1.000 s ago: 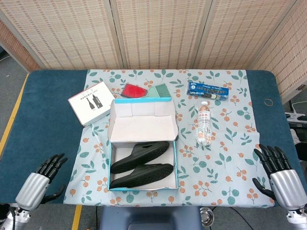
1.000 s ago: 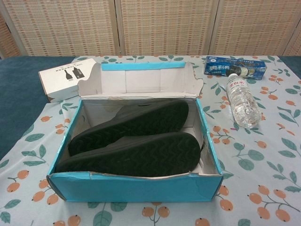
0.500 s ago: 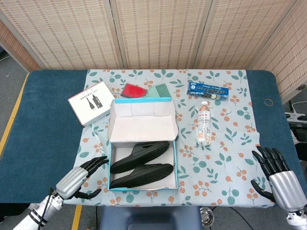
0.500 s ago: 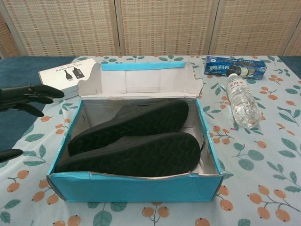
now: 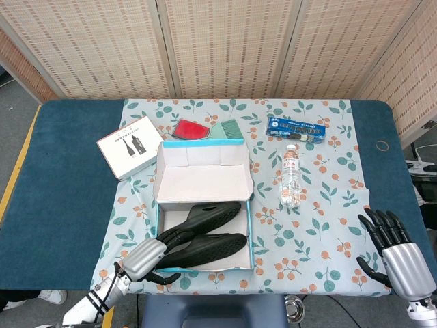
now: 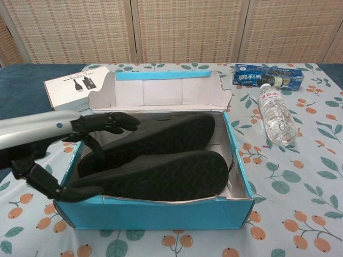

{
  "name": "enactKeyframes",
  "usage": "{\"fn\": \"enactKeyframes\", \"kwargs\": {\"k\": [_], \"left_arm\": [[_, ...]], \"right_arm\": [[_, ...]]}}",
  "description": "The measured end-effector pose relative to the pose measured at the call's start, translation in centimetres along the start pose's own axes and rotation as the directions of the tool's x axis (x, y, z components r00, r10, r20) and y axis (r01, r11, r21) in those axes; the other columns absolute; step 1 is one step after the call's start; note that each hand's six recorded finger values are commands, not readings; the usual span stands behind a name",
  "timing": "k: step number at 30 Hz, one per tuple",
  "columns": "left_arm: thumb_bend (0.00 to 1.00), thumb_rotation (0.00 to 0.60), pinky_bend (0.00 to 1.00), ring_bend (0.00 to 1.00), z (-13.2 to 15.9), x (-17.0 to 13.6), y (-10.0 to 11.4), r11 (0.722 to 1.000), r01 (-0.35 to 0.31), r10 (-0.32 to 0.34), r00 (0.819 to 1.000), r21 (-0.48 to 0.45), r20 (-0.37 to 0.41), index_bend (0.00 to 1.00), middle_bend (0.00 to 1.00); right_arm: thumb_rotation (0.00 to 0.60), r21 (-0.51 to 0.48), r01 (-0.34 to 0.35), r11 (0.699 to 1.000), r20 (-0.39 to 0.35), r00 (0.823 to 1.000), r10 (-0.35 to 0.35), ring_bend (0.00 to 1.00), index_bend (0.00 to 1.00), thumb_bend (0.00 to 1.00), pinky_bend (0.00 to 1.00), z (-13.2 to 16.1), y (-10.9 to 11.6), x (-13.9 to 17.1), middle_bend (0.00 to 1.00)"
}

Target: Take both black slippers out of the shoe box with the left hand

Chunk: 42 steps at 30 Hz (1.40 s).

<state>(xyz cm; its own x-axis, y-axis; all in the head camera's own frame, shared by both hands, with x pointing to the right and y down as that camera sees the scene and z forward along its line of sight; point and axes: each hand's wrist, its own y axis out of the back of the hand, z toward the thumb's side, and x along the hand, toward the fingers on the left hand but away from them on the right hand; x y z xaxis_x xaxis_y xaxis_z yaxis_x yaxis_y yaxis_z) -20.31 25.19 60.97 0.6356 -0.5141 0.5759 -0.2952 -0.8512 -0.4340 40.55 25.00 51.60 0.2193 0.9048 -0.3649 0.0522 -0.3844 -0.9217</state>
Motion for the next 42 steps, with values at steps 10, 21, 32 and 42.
{"fn": "enactKeyframes", "kwargs": {"k": [10,21,32,42], "left_arm": [[0.32,0.575,0.31,0.05,0.3,3.0,-1.7,0.997,0.040,-0.039,0.999,0.065,-0.009,0.00,0.07],[0.32,0.555,0.36,0.09,0.7,4.8,-2.4,0.996,0.089,-0.088,0.995,0.026,-0.039,0.03,0.11],[0.32,0.545,0.38,0.13,0.6,5.7,-2.4,0.964,0.223,-0.234,0.970,-0.146,-0.066,0.06,0.15],[0.32,0.541,0.38,0.13,-0.4,7.1,-1.8,0.956,0.254,-0.268,0.959,-0.148,-0.092,0.08,0.16]], "right_arm": [[0.575,0.000,-0.009,1.000,0.026,1.000,0.009,0.00,0.00,0.18,0.00,-0.5,0.2,0.1,0.00],[0.575,0.001,-0.012,1.000,0.034,0.999,0.012,0.00,0.00,0.18,0.00,-0.6,0.3,0.2,0.00],[0.576,0.000,-0.016,1.000,0.039,0.999,0.016,0.00,0.00,0.18,0.00,-0.6,0.4,0.3,0.00],[0.576,0.002,-0.020,1.000,0.043,0.999,0.020,0.00,0.00,0.18,0.00,-0.7,0.4,0.4,0.00]]}}
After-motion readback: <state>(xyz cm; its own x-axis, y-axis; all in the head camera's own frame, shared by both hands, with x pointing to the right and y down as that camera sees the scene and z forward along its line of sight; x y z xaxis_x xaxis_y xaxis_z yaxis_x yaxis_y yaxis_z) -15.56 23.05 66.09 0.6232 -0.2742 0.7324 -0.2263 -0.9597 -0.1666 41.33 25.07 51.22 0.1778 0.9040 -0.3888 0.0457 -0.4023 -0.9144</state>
